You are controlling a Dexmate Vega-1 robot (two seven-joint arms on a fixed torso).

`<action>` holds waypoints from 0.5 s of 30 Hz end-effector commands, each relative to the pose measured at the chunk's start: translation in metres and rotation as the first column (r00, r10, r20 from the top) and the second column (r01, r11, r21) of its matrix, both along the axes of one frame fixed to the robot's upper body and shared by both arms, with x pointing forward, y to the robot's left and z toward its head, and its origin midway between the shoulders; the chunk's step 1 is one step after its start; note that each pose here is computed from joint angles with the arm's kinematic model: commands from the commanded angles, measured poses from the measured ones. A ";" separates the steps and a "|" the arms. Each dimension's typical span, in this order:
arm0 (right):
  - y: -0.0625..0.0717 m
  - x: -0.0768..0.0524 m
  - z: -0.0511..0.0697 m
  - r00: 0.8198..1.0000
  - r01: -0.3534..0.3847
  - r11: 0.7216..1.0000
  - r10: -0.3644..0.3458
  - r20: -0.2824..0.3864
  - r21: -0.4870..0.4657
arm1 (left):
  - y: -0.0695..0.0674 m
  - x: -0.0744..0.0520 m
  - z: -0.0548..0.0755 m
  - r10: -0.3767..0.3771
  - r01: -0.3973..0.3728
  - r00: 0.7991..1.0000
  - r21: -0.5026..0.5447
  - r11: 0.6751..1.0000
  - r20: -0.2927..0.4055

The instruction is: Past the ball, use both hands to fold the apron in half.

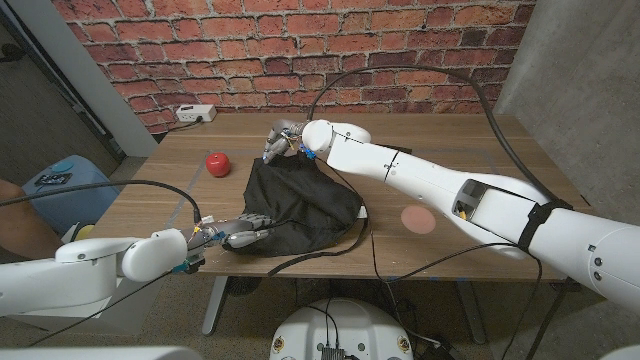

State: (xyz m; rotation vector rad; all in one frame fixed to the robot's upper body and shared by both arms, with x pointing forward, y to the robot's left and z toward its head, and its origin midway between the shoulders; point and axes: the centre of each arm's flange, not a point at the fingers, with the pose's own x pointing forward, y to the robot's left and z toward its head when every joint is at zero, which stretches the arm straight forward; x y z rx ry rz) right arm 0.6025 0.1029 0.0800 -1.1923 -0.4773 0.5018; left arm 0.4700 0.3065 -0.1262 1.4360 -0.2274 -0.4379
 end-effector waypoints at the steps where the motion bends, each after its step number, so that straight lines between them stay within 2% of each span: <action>1: 0.007 0.021 -0.027 1.000 0.015 1.000 -0.015 -0.022 0.000 | 0.002 0.000 0.001 0.004 -0.004 1.000 -0.004 1.000 -0.004; 9: 0.019 0.029 -0.037 0.999 0.026 0.999 -0.026 -0.043 -0.021 | 0.003 -0.001 0.000 0.010 -0.010 1.000 -0.010 1.000 -0.006; 15: 0.021 0.030 -0.037 0.999 0.025 0.999 -0.026 -0.047 -0.026 | 0.001 -0.001 -0.002 0.006 -0.006 1.000 -0.011 1.000 -0.009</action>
